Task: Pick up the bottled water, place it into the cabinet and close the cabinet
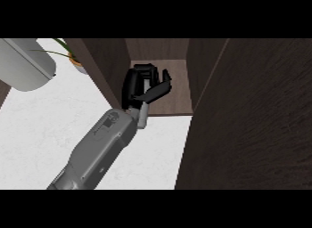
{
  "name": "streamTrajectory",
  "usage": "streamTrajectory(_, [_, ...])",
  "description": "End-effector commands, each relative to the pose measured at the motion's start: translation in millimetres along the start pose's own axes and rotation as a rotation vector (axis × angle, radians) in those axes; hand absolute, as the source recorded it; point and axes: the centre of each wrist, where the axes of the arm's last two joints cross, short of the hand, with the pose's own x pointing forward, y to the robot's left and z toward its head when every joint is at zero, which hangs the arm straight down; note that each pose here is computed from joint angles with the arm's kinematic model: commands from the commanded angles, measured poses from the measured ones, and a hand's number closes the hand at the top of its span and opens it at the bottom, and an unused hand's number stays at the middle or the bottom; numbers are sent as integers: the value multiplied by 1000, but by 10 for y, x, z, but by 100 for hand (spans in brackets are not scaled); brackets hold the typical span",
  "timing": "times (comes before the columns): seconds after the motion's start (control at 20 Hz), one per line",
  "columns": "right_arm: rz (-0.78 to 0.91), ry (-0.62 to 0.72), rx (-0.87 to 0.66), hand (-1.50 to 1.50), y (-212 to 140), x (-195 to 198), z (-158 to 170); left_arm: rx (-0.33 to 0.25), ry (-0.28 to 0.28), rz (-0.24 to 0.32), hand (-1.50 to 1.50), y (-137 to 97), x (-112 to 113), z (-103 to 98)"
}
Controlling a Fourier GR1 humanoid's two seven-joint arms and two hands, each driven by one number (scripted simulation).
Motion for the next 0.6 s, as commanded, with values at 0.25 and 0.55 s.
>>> streamTrajectory(0.25, [-17,-37,-25,-150,-69,112,89,105,51,-38,150,128,-165,-230])
streamTrajectory(0.55, [-22,-42,-3,-150,-103,106,134,189,45,-153,150,141,-234,-276])
